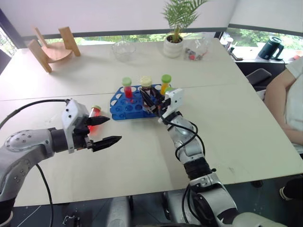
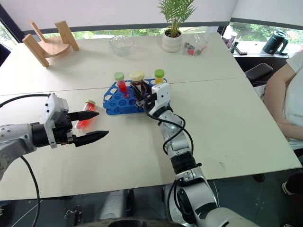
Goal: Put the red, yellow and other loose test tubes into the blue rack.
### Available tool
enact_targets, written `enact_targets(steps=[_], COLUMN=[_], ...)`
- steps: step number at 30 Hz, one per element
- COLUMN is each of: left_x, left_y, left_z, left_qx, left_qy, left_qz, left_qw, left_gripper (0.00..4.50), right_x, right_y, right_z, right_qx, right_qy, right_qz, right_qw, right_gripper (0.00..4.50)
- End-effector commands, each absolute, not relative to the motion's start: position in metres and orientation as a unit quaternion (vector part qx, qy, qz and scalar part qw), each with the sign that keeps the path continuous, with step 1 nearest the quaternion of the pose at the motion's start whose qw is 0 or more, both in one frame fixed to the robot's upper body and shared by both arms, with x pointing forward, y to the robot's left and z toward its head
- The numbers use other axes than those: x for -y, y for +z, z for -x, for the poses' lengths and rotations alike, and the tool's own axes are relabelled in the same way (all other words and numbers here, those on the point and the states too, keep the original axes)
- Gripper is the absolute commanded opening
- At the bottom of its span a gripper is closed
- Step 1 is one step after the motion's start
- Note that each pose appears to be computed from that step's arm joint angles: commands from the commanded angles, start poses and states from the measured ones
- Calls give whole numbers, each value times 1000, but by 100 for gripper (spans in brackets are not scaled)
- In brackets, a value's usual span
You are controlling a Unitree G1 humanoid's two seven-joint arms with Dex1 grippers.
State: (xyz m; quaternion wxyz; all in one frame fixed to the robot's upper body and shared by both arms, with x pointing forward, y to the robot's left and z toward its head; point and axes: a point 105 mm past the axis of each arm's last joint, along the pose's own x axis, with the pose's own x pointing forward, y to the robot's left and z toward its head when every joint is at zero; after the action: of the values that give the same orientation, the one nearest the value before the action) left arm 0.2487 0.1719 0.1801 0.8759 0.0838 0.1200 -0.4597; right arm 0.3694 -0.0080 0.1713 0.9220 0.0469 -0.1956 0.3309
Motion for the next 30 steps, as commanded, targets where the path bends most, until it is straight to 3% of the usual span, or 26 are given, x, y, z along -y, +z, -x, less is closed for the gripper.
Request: enact_targets(steps=[1,30], left_x=[-171,-165], left_y=[189,187], left_z=[-245,-248], left_qx=[-104,-96], left_qy=[-460,-466], left_qz=[-94,-90], left_qw=[877,875], left_gripper=[450,450], right_x=[7,12], right_y=[184,167], right_z=[-372,-369], right_qx=[221,198], right_qy=[321,320], right_qz=[-52,-39], right_qw=[920,926], right_gripper=[83,83])
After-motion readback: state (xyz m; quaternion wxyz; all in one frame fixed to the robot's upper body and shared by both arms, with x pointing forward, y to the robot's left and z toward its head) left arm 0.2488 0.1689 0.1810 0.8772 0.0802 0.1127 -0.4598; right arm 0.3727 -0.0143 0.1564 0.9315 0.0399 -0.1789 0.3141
